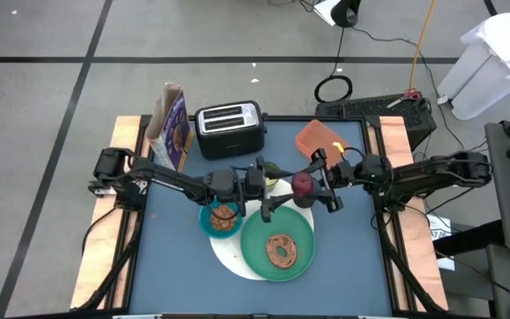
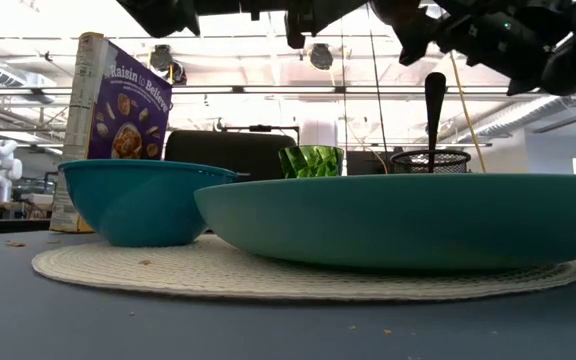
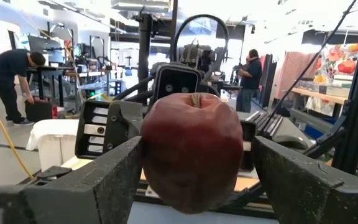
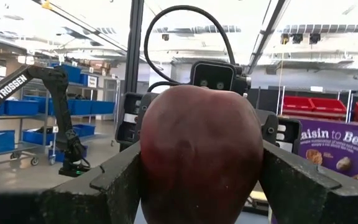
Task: Arrange a breakfast setting
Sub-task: Put the red apple on the white mat
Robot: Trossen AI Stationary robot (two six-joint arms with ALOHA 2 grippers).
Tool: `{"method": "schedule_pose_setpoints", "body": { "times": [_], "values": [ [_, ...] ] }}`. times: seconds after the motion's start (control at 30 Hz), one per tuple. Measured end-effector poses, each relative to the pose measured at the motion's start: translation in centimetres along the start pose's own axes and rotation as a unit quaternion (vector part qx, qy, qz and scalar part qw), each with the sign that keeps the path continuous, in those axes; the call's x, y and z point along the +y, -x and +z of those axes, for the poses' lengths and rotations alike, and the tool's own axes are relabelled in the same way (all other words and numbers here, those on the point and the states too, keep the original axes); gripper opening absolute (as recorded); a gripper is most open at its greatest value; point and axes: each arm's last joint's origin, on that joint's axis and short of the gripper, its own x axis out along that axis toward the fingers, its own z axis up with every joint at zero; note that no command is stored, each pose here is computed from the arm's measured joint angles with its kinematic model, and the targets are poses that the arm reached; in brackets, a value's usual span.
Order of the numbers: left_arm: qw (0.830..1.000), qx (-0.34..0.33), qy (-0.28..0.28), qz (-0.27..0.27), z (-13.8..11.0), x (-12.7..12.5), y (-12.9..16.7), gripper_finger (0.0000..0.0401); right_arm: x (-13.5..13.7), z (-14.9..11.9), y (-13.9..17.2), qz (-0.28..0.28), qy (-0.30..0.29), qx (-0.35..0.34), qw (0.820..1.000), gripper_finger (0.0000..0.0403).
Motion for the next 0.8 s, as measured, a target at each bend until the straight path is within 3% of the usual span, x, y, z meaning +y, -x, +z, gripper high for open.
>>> {"method": "schedule_pose_setpoints", "body": {
  "times": [0.8],
  "values": [
    [0.999,0.004,-0.023,0.025,-0.08,0.12,0.01,0.0303,0.19,-0.61,-0.48,0.008,-0.023,0.014,1.000,0.0272]
  ]
}}
